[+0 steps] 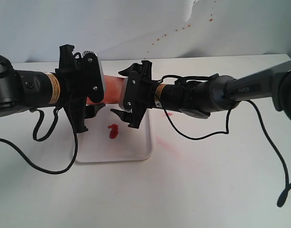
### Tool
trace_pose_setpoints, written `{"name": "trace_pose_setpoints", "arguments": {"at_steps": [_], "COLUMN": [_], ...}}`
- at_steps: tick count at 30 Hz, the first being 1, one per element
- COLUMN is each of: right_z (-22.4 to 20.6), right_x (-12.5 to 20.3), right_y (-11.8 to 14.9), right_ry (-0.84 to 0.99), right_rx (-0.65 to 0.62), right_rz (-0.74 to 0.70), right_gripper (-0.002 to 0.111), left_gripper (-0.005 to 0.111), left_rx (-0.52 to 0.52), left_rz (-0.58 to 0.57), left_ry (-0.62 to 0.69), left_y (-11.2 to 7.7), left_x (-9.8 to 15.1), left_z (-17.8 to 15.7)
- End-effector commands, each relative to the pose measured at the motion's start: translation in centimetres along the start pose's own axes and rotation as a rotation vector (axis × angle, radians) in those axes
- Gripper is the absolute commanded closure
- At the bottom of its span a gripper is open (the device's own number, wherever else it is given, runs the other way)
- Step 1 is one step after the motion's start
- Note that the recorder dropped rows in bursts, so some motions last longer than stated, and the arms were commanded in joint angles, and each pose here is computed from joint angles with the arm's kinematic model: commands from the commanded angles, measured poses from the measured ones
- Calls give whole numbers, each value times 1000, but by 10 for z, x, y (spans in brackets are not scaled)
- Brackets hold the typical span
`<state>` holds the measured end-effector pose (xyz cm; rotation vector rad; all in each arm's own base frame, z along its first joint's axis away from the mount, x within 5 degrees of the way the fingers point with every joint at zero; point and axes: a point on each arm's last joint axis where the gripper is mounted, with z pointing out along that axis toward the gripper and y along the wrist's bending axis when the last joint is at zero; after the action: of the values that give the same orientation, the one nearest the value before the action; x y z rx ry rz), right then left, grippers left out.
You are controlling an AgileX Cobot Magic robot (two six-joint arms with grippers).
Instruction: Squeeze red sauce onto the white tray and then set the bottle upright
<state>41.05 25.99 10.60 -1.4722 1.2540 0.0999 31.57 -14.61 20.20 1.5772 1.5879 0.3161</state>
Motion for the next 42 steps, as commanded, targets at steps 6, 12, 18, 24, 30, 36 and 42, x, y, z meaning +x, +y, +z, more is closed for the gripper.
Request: {"name": "trace_pose_setpoints", "arguments": {"at_steps": [6,12,18,24,30,36,42], "right_z": [3,2,-8,-20,-25,-11,-7], "right_x": [-1,-2,-15,-23,-45,-89,-103], "right_y": [-6,-8,-25,-40,-40,-6,12], "right_ry": [-24,-12,18,111,203,176,210], "right_rx": [63,67,92,91,53,-30,-78], "right_rz": [29,28,8,-34,-98,-173,-218], "right_gripper": [56,107,108,108,108,108,108], "left_gripper": [107,107,107,107,107,107,107], "left_rx": [-19,-9,8,11,33,83,155], "left_rz": [-5,-6,2,-7,-36,-159,-260], "left_ry": [-42,36,156,177,322,483,512], "left_y": [4,3,1,1,-1,-10,-32], "left_x": [-5,2,13,15,28,41,48], "left_z": [-4,-4,-5,-5,-8,-14,-15]}}
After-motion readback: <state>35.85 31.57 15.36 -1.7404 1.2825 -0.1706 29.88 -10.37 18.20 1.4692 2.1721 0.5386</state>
